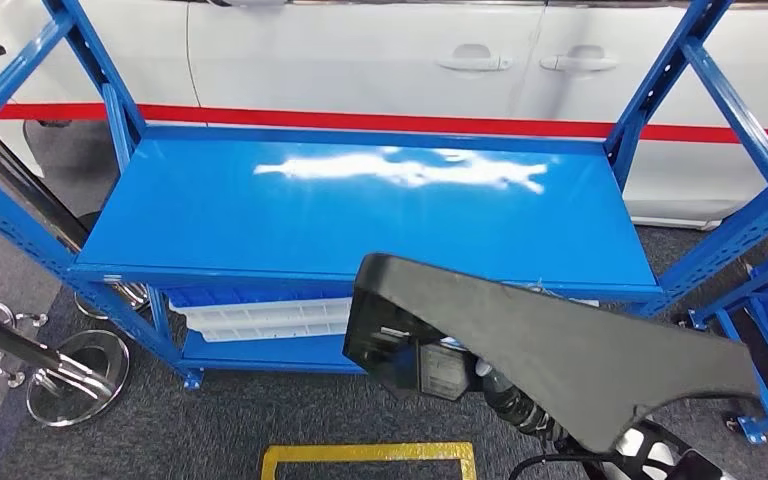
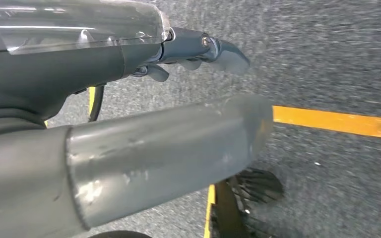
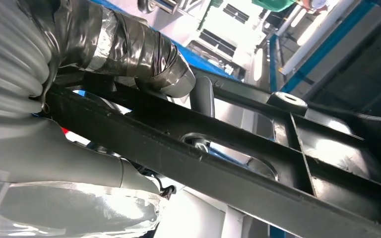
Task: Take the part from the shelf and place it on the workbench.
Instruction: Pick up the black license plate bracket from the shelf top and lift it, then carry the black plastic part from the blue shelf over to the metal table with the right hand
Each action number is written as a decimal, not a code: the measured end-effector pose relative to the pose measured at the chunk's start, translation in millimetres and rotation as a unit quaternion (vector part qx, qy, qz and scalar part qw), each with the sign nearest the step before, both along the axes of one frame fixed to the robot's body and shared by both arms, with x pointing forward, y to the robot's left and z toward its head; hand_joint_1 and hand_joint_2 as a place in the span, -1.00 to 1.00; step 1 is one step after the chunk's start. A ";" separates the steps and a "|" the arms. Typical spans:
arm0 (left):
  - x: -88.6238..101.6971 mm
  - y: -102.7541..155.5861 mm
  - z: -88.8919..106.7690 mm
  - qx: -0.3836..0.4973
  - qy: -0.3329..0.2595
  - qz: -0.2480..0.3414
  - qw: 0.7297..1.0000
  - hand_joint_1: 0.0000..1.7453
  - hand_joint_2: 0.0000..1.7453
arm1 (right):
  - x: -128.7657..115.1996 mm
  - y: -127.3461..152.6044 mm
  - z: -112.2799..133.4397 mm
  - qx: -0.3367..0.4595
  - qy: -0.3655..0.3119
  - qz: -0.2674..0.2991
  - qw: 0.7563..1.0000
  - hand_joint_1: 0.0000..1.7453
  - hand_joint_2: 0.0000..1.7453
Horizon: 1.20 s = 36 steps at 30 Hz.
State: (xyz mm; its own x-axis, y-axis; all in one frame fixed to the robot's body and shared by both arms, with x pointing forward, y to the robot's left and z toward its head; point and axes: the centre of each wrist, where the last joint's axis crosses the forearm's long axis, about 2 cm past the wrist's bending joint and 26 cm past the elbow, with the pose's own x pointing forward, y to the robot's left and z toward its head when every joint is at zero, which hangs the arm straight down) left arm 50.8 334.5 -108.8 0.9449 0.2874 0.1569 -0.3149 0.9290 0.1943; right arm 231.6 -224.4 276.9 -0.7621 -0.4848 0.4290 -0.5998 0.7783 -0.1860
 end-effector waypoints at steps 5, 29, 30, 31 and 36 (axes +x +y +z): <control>0.2 0.0 0.0 0.000 0.002 -0.002 1.000 -1.00 -1.00 | -0.9 1.0 -0.8 -0.002 0.001 -0.001 1.000 0.98 1.00; -1.9 16.3 1.4 0.021 0.001 0.031 0.999 -1.00 -1.00 | -6.8 -4.6 1.6 0.009 -0.008 0.017 1.000 0.98 1.00; -2.2 16.4 1.3 0.021 0.002 0.032 0.999 -1.00 -1.00 | -6.7 -6.2 1.2 0.008 -0.008 0.016 1.000 0.98 1.00; -2.2 16.5 1.4 0.021 0.004 0.034 0.999 -1.00 -1.00 | -6.5 -8.1 0.9 0.006 -0.009 0.015 1.000 0.98 1.00; -3.0 16.8 1.3 0.024 0.014 0.038 0.999 -1.00 -1.00 | -4.5 -18.9 0.6 0.000 -0.011 0.006 1.000 0.98 1.00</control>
State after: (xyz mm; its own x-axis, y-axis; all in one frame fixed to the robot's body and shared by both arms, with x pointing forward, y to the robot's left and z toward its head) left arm 47.8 351.3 -107.5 0.9246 0.3516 0.1466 -0.3783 0.8922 0.2467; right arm 227.2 -243.3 277.5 -0.7657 -0.4934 0.4127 -0.6044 0.7714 -0.1991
